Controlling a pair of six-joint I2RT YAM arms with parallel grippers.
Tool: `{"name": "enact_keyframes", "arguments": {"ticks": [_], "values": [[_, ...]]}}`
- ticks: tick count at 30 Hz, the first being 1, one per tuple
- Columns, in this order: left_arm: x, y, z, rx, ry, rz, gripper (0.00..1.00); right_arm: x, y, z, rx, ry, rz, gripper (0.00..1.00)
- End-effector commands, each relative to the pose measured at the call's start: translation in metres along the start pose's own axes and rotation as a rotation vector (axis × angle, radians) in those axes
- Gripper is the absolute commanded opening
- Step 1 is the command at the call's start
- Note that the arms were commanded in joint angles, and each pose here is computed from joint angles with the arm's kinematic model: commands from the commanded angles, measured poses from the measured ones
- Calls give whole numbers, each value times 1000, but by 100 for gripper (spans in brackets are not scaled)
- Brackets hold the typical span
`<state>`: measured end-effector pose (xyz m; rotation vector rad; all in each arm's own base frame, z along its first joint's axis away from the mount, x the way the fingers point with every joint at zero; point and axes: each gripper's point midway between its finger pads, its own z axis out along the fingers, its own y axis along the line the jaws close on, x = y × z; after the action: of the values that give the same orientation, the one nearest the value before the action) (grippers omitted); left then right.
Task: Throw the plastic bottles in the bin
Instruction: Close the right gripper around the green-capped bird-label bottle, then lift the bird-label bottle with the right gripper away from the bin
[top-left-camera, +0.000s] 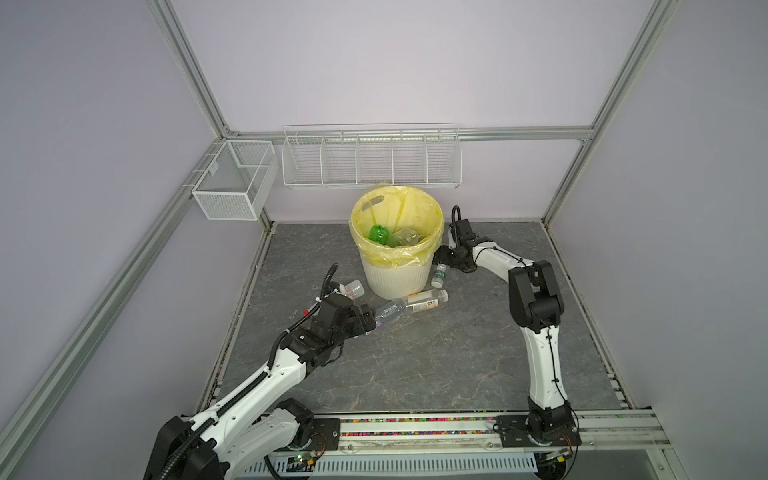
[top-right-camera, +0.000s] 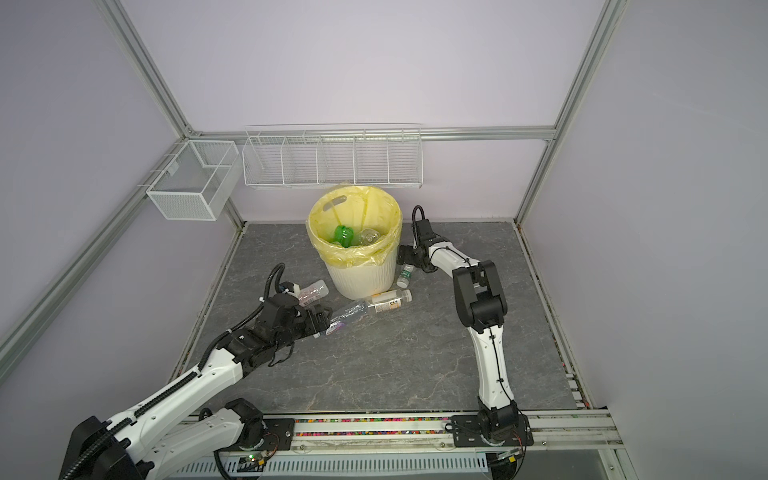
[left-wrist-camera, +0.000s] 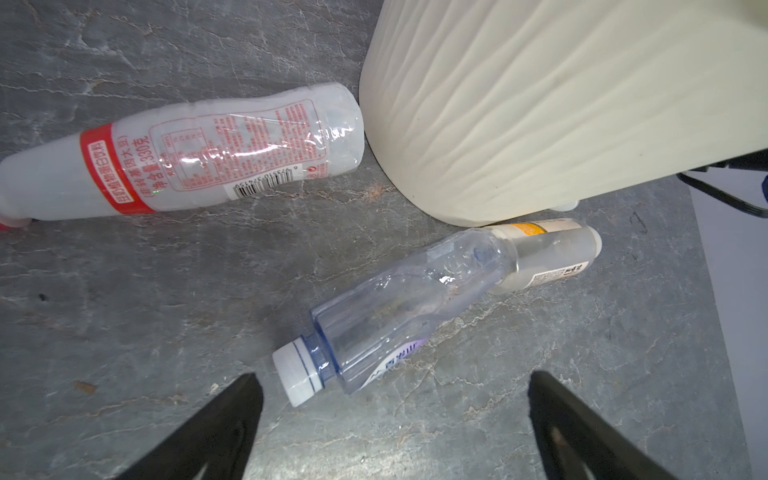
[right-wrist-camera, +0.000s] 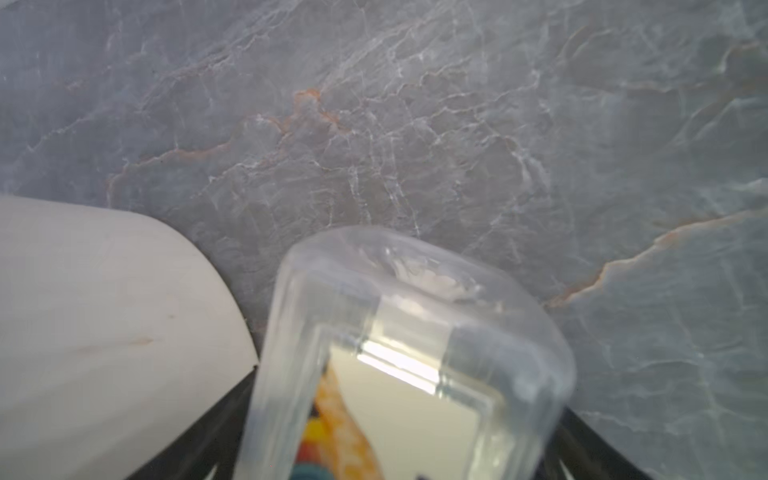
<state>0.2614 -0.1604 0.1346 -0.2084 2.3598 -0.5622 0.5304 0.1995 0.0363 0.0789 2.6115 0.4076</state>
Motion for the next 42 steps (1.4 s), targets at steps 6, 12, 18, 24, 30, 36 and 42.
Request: {"name": "enact_keyframes", "arguments": {"ticks": [6, 12, 18, 24, 30, 36, 42], "values": [[-5, -2, 4, -1, -14, -25, 100, 4, -6, -22, 3, -13, 6, 63], [-5, -2, 4, 0, -19, -30, 100, 11, -11, -47, -13, -25, 10, 56], [-7, -2, 5, 1, -27, -29, 100, 24, -12, -82, -28, -54, -7, 55], [-9, -3, 6, 1, -33, -30, 100, 36, -9, -125, -60, -97, -25, 55], [-10, -1, 7, -2, -47, -39, 100, 37, 1, -181, -113, -194, -23, 55], [-13, -3, 8, 4, -60, -37, 100, 42, 19, -240, -176, -302, -59, 56], [-14, -7, 11, 15, -59, -43, 100, 59, 29, -293, -225, -405, -98, 57]]}}
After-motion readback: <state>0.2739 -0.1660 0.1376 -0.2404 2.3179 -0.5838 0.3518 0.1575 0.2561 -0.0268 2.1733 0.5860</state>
